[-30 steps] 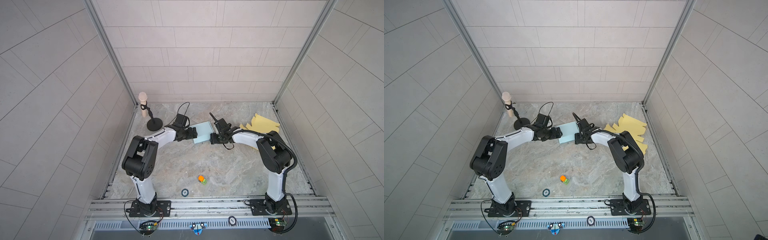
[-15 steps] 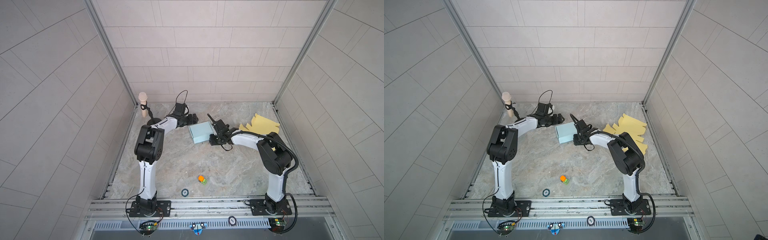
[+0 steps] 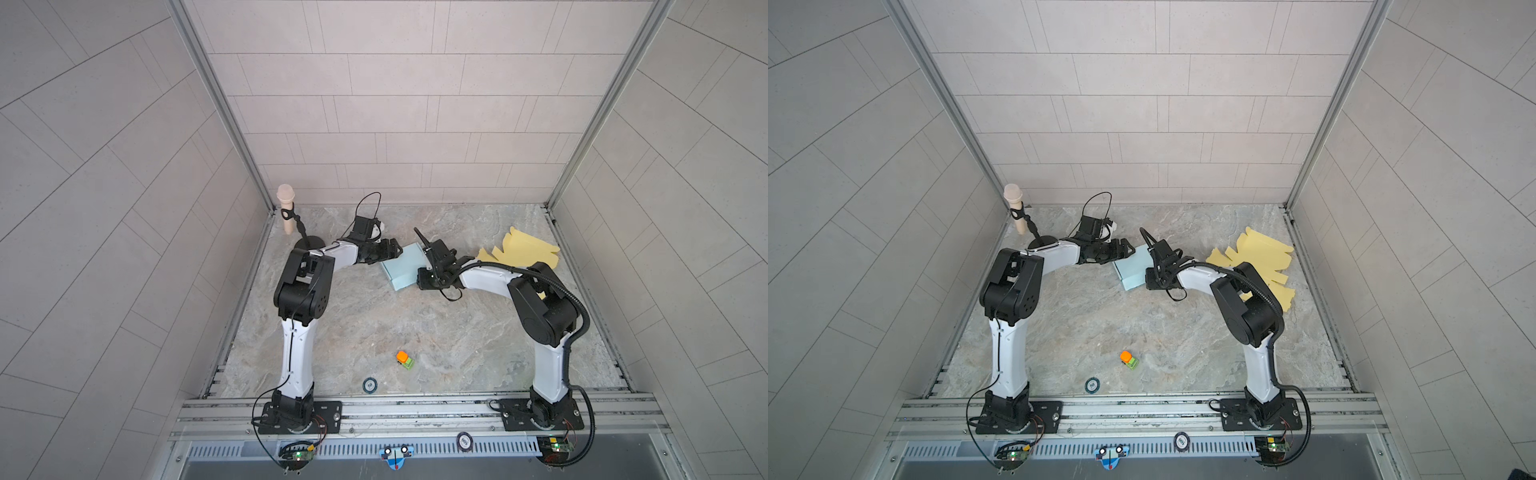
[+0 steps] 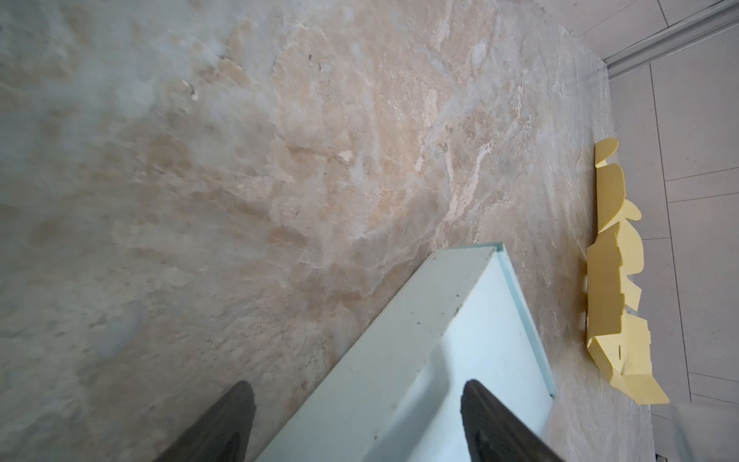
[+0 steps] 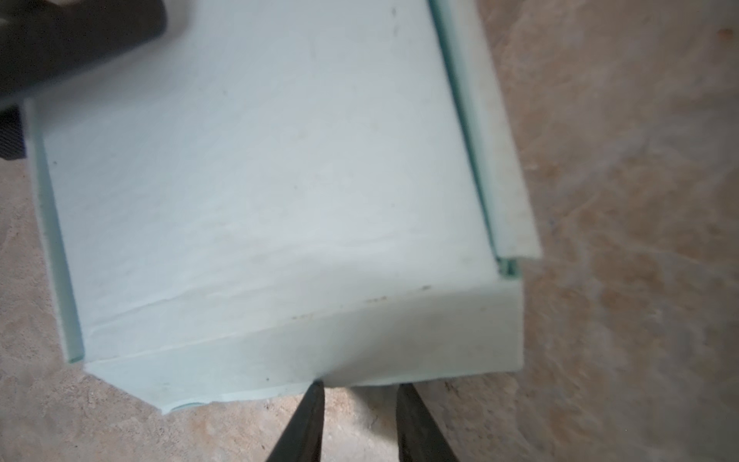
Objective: Fold the paper box
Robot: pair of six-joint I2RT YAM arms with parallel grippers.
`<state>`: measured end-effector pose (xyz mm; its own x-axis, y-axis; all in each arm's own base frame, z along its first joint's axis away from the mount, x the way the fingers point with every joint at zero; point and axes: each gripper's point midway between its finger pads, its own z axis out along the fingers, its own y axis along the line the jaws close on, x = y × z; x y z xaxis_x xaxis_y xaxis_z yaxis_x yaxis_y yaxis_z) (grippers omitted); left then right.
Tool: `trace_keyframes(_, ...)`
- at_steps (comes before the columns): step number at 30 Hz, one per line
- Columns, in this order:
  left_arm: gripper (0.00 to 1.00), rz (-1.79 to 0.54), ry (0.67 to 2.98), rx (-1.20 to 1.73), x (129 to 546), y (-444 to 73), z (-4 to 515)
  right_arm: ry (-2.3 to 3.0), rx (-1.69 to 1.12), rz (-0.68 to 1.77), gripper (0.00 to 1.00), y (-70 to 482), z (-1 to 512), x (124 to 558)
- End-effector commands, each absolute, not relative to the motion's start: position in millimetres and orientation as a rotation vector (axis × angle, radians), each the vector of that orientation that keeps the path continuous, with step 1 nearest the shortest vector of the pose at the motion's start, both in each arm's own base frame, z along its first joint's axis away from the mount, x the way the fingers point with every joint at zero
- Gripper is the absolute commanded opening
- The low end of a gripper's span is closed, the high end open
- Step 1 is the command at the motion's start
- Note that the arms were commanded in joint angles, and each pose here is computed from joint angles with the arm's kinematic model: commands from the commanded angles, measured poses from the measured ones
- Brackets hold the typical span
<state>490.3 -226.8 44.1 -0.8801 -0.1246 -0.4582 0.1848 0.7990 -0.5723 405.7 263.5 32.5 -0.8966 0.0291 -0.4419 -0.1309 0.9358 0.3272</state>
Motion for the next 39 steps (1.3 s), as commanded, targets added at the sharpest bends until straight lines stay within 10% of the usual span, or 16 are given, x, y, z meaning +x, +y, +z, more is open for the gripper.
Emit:
trace_keyframes(1,0.83,-0.882,2.547,0.040,469.9,-232.1,38.0,2.649,-0.039,0.489,0.33,264.1,25.8,410.3)
trace_keyframes(39,0.74,-1.259,2.509,0.023,350.6,-295.7,68.5,2.460,-0.134,0.849,0.34,339.7,74.0,375.3)
